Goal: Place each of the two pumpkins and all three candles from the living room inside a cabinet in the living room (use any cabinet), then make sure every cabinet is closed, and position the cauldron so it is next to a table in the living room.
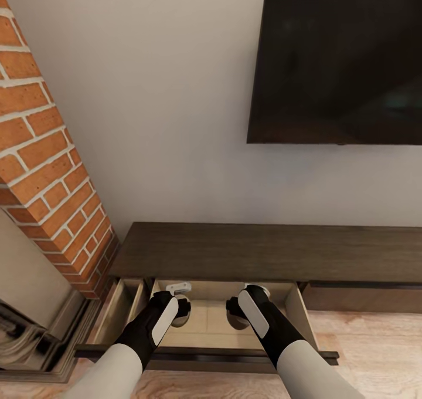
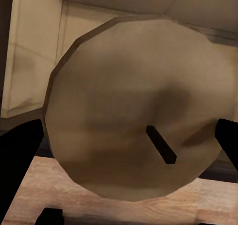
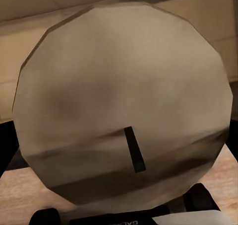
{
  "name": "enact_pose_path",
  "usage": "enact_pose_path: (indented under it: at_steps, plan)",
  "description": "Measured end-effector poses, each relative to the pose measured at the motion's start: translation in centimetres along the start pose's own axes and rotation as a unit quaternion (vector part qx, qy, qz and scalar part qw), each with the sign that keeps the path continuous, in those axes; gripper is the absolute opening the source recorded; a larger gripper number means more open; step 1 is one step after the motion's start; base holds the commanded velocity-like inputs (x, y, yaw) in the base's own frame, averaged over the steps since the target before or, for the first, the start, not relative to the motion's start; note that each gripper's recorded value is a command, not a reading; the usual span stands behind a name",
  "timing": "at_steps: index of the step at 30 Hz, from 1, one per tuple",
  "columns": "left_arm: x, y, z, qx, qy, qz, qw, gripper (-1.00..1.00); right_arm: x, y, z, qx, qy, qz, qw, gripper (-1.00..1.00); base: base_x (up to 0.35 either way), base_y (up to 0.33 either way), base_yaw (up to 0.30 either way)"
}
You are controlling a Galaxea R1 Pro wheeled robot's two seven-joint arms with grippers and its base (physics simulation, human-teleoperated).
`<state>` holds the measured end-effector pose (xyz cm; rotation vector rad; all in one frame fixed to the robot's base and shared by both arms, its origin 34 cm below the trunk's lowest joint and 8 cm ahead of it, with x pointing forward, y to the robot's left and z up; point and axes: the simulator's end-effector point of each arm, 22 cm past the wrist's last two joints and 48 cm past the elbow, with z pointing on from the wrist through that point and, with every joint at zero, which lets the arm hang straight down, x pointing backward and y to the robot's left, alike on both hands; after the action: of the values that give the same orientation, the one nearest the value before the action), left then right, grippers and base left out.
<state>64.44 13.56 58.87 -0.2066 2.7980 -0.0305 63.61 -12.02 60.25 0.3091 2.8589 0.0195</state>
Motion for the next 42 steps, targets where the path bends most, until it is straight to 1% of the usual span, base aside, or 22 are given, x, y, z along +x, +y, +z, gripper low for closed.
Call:
enact_pose_path:
  at_steps: [11,14,20,22,24,27,42]
  plan:
    - [0.6,0.1,1.8,0.000,-0.005,-0.002,1.0000,-1.00,0.6,-0.2,1.9,0.001,-0.001,0.001,1.0000,-1.00,0.000,0.000,0.000]
    - [0.4,0.1,2.3,0.000,-0.013,-0.005,0.9999,-1.00,0.7,-0.2,2.4,0.001,-0.002,0.001,1.0000,-1.00,0.000,0.000,0.000]
    - [0.6,0.2,3.3,0.000,-0.019,-0.007,0.9998,-1.00,1.0,-0.3,3.4,0.002,-0.003,0.000,1.0000,-1.00,0.000,0.000,0.000]
    - [0.2,0.2,3.6,-0.001,-0.031,-0.011,0.9995,-1.00,1.0,-0.3,3.7,0.002,-0.007,0.002,1.0000,-1.00,0.000,0.000,0.000]
    - [-0.1,0.3,3.9,-0.002,-0.044,-0.016,0.9989,-1.00,0.6,-0.3,4.1,0.003,-0.019,0.009,0.9998,-1.00,0.000,0.000,0.000]
    - [-0.1,0.3,4.4,-0.002,-0.051,-0.018,0.9985,-1.00,0.8,-0.4,4.8,0.005,-0.026,0.011,0.9996,-1.00,0.000,0.000,0.000]
    - [0.9,0.5,7.0,-0.002,-0.055,-0.019,0.9983,-1.00,1.8,-0.5,7.5,0.007,-0.030,0.010,0.9995,-1.00,0.000,0.000,0.000]
